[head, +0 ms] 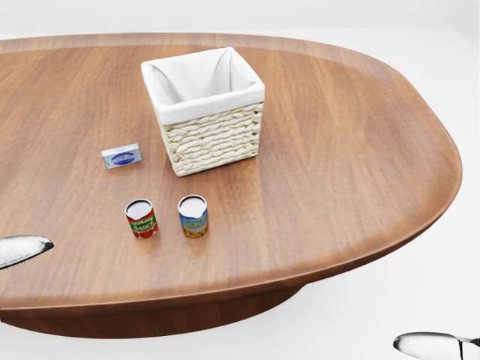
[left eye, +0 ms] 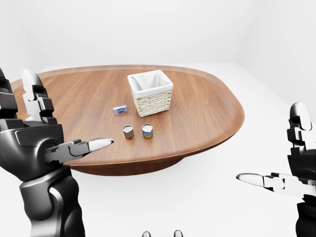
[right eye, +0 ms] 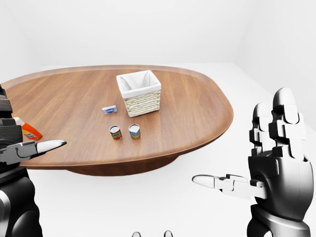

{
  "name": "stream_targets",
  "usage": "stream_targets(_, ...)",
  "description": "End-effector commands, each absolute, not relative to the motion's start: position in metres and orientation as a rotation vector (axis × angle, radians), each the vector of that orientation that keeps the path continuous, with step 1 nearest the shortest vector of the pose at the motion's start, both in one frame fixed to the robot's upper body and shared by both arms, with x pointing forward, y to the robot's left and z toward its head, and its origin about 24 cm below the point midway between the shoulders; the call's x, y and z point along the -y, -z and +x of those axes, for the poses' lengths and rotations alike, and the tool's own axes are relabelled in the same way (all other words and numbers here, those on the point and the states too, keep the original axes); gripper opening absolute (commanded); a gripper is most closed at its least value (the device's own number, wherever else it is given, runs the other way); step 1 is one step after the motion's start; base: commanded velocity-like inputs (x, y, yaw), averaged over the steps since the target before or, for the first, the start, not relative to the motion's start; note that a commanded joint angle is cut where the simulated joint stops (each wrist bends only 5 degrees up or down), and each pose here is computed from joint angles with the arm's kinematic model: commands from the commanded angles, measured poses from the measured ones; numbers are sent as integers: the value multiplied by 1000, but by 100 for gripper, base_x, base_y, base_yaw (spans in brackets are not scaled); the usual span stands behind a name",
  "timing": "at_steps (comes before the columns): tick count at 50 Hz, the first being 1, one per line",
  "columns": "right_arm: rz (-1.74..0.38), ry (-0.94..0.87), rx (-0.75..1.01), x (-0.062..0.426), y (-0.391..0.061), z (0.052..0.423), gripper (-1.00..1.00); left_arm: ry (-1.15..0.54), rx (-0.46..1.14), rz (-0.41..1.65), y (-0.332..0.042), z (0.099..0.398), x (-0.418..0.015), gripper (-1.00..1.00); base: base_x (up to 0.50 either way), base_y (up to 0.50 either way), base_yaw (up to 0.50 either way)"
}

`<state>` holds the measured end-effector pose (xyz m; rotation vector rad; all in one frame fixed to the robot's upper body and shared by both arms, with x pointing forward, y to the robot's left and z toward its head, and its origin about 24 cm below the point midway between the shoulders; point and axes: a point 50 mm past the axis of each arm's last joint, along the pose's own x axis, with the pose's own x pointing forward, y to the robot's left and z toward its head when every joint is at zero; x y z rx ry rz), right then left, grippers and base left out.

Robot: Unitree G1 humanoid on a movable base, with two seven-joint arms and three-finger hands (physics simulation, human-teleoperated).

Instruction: Pick up the tomato sauce, and put it in the basket.

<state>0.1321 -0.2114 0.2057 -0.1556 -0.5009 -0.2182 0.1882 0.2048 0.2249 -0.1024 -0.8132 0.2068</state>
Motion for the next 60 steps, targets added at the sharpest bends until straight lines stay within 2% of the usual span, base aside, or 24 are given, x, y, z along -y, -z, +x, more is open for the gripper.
stream_targets(1,-160,215,502,211,-207,132,100,-206,811,-103,-224,189,-205,100,33,0,0)
stream_targets(60,-160,213,501,211,-205,132,100,-205,804,-100,-223,189,-204,100,33,0,0)
